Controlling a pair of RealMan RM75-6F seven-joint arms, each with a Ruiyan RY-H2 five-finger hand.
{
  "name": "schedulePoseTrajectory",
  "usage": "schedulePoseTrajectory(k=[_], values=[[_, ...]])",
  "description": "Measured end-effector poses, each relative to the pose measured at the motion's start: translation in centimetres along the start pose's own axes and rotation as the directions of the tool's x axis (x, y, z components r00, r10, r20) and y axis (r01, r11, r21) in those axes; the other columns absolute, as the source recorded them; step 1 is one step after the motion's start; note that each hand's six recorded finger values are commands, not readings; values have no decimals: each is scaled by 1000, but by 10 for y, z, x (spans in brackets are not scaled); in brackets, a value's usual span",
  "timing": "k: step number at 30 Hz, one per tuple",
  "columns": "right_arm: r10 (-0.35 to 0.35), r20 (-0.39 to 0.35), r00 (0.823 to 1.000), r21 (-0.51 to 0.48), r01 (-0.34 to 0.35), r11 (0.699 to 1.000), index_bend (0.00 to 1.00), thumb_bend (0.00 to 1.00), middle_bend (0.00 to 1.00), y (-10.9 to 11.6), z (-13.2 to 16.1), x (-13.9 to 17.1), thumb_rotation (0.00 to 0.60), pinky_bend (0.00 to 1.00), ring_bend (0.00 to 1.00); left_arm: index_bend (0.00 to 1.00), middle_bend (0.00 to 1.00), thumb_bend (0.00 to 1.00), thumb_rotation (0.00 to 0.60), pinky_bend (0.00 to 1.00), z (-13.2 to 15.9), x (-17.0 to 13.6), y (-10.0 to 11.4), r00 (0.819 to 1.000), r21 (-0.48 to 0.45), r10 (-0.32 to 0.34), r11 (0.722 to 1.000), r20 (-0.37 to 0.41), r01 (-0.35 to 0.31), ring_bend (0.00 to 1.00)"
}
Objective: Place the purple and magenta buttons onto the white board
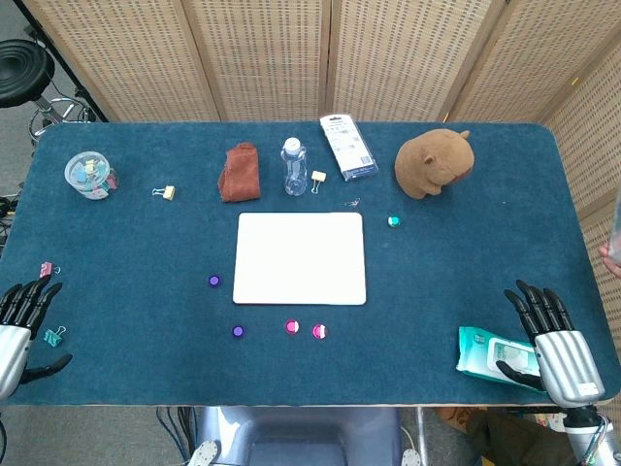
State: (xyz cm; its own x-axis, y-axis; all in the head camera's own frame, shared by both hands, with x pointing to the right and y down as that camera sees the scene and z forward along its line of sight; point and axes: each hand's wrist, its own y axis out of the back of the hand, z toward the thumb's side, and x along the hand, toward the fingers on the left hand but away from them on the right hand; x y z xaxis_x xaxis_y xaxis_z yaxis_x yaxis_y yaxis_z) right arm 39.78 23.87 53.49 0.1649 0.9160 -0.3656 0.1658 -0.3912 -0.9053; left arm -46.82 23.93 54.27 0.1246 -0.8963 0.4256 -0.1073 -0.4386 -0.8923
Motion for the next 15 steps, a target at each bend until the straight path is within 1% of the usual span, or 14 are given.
schedulePoseTrajectory(k=[11,15], values=[[7,9,1000,-3,-7,1000,0,0,0,0,-1,2,600,0,0,0,0,0,600,0,3,-1,-2,1000,4,-12,1000,12,12,0],[7,18,1000,-7,-7,1000,0,0,0,1,-3,2,600,0,0,0,0,0,600,0,10,2,-4,999,2,-17,1000,47,17,0]])
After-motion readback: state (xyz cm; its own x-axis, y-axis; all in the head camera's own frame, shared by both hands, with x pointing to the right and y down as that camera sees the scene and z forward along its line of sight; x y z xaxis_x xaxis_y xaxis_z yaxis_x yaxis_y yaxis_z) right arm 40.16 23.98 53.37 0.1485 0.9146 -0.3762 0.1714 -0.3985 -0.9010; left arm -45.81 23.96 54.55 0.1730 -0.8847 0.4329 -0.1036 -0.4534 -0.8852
